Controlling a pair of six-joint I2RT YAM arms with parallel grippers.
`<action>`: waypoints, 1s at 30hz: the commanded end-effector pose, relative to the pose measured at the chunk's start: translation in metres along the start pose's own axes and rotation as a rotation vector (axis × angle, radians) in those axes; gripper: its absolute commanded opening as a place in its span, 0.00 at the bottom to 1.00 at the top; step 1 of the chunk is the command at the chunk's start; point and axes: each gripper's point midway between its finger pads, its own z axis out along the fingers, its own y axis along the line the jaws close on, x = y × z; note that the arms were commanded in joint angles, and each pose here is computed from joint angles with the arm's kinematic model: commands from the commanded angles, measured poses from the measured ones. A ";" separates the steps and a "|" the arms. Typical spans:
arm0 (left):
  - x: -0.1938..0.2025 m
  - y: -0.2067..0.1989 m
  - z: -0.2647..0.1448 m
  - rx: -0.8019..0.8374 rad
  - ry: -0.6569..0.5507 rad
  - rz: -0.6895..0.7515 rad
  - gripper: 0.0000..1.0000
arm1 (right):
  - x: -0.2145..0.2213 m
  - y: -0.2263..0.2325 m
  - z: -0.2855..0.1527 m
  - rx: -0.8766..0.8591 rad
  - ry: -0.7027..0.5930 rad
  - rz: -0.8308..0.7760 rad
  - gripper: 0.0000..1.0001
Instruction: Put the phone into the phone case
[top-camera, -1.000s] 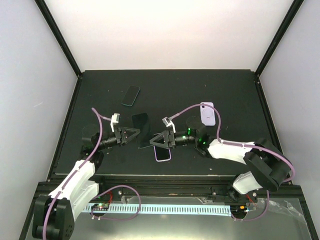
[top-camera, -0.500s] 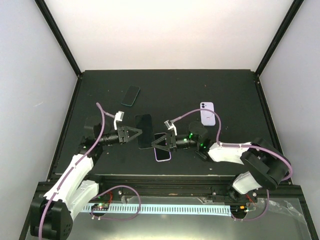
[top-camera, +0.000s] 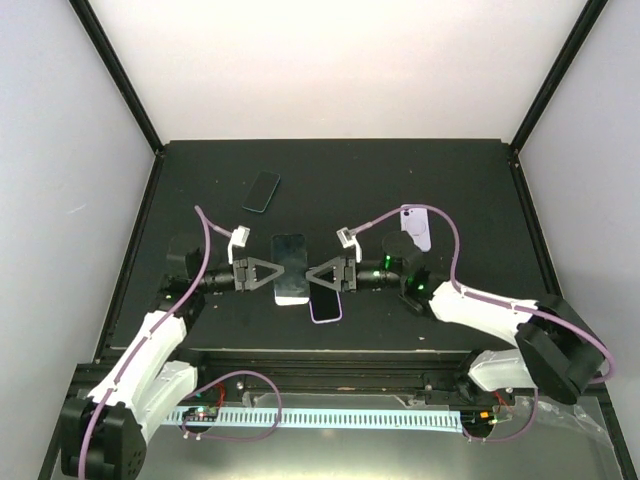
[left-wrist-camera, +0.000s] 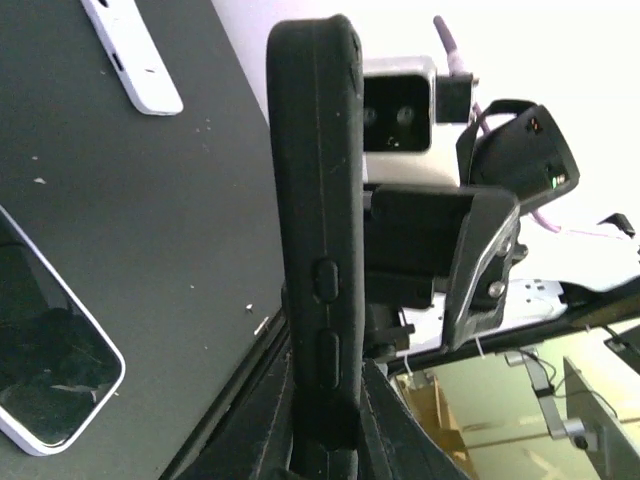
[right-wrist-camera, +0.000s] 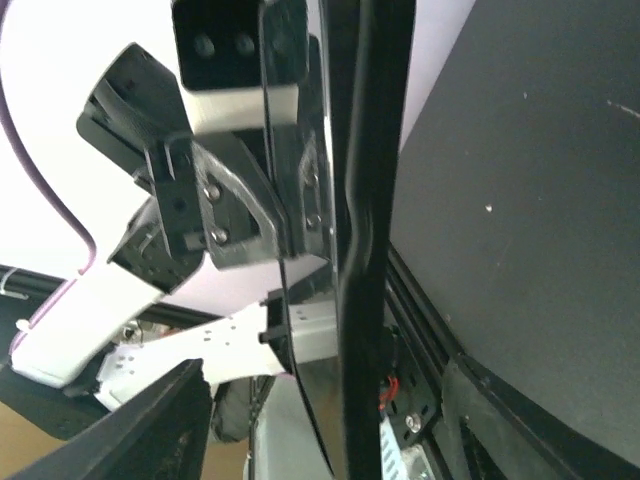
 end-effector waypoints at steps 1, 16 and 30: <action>0.008 -0.034 -0.004 0.110 0.044 0.137 0.02 | -0.015 0.008 -0.008 0.046 -0.039 -0.122 0.67; 0.037 -0.055 0.004 0.201 0.168 0.185 0.02 | -0.043 0.069 -0.013 -0.134 -0.053 -0.194 0.62; 0.031 -0.001 0.011 -0.073 0.169 0.067 0.02 | -0.053 0.072 -0.025 -0.007 -0.106 -0.306 0.02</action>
